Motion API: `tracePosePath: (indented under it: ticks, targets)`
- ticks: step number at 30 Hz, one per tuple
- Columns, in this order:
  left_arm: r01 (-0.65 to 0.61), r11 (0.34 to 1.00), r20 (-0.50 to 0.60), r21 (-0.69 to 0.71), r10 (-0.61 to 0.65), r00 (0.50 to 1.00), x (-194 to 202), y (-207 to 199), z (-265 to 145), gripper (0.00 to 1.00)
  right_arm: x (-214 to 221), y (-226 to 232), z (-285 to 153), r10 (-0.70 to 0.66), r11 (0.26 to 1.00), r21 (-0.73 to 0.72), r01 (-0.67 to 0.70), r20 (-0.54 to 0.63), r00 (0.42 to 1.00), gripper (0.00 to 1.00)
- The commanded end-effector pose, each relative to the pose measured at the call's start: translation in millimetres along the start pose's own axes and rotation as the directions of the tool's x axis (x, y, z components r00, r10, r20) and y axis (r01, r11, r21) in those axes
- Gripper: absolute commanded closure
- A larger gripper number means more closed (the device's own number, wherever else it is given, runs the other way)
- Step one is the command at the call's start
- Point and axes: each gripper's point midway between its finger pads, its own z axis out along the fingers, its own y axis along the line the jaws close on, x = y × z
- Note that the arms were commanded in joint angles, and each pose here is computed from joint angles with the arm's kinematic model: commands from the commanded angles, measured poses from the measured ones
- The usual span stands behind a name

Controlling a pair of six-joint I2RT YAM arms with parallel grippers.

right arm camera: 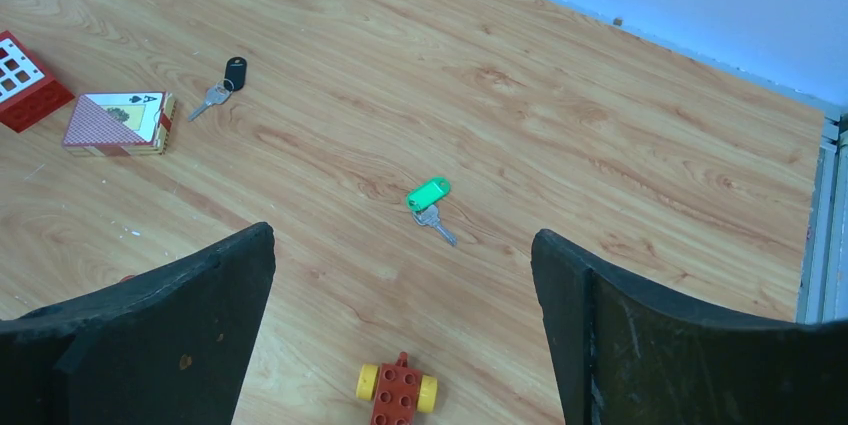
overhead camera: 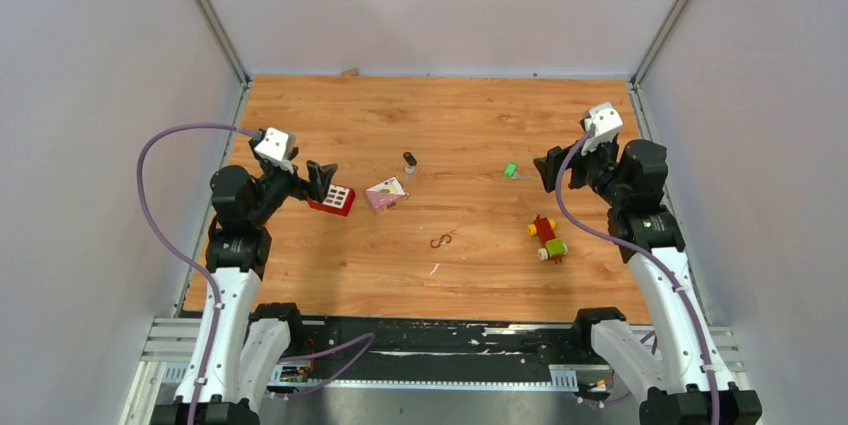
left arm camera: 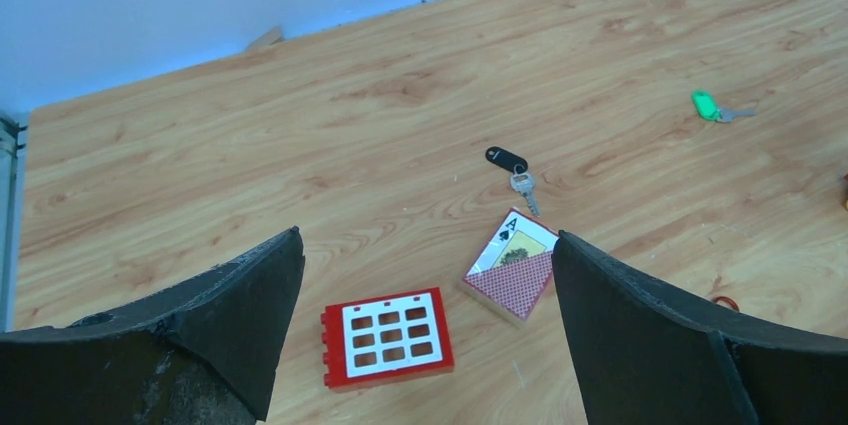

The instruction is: Put the keys on the keyring

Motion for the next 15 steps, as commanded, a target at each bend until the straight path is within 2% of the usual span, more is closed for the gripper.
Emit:
tracePosePath:
  ticks: [1,9,12,15]
  targets:
    - [-0.039,0.999,0.036,-0.033,0.04,0.999,-20.2,5.6,-3.8,0.0,-13.8,4.0,-2.3,-0.012,1.0,-0.015,0.013,0.053,0.999,0.0]
    - [-0.059,0.996,0.011,-0.072,0.06,0.998,-20.6,13.7,-5.2,0.0,-12.1,5.9,-2.1,-0.036,0.999,-0.03,0.037,0.049,0.998,0.0]
    - [-0.067,0.989,-0.032,-0.134,0.064,0.997,-19.8,27.2,-4.9,0.0,-8.4,8.6,-1.4,-0.048,0.998,-0.049,0.05,0.041,0.998,0.0]
    - [-0.06,0.991,-0.092,-0.119,0.049,0.995,-12.5,28.5,-0.7,0.0,-3.5,20.8,-0.9,-0.082,0.989,-0.123,0.085,0.036,0.996,0.0]
